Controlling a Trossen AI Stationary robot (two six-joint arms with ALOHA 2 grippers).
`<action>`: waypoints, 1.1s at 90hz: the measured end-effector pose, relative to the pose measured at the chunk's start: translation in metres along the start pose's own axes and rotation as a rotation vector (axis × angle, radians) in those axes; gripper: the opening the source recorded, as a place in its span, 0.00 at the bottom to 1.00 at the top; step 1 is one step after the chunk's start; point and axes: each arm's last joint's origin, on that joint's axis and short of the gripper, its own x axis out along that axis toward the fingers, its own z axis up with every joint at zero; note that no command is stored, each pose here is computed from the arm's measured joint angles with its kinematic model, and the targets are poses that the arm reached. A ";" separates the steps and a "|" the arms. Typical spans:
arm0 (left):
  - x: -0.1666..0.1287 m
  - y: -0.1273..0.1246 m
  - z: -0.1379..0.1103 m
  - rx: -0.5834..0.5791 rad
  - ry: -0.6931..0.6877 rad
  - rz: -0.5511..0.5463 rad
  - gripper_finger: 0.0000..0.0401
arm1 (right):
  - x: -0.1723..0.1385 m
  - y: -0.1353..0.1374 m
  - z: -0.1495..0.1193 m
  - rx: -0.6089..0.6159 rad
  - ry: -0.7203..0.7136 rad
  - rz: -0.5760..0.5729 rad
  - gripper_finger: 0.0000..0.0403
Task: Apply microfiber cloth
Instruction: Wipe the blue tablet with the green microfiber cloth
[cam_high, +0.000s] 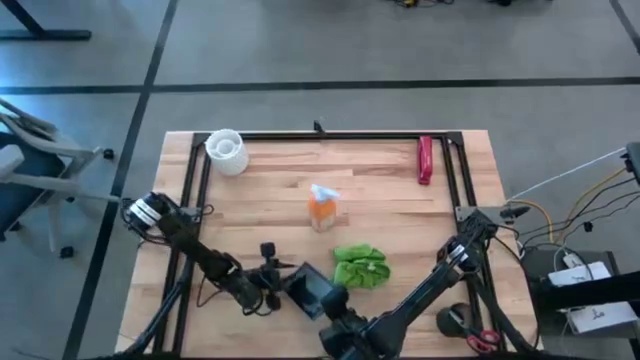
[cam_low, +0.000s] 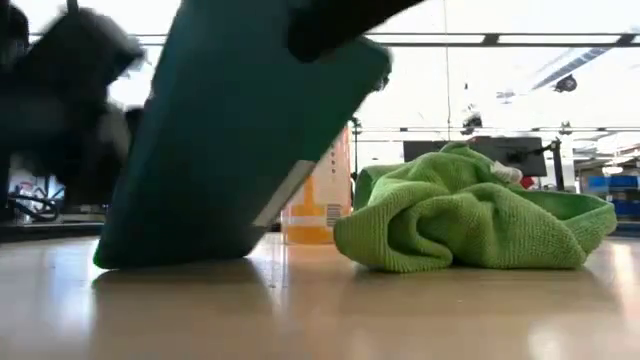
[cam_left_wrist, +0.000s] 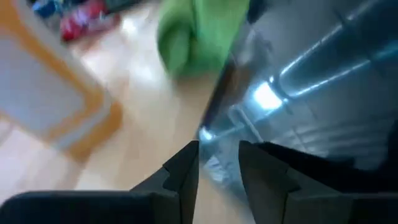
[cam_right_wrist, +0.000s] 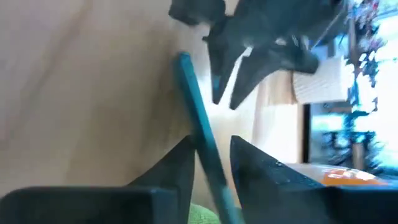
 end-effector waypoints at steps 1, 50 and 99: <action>-0.001 0.001 0.002 0.000 -0.003 0.001 0.24 | 0.000 -0.001 0.001 0.007 0.001 0.008 0.16; -0.038 0.020 0.035 0.054 -0.031 -0.041 0.24 | 0.007 -0.051 0.019 0.225 0.007 0.176 0.02; -0.084 0.023 0.011 -0.127 -0.018 -0.167 0.24 | -0.078 -0.138 -0.004 0.577 0.049 0.098 0.02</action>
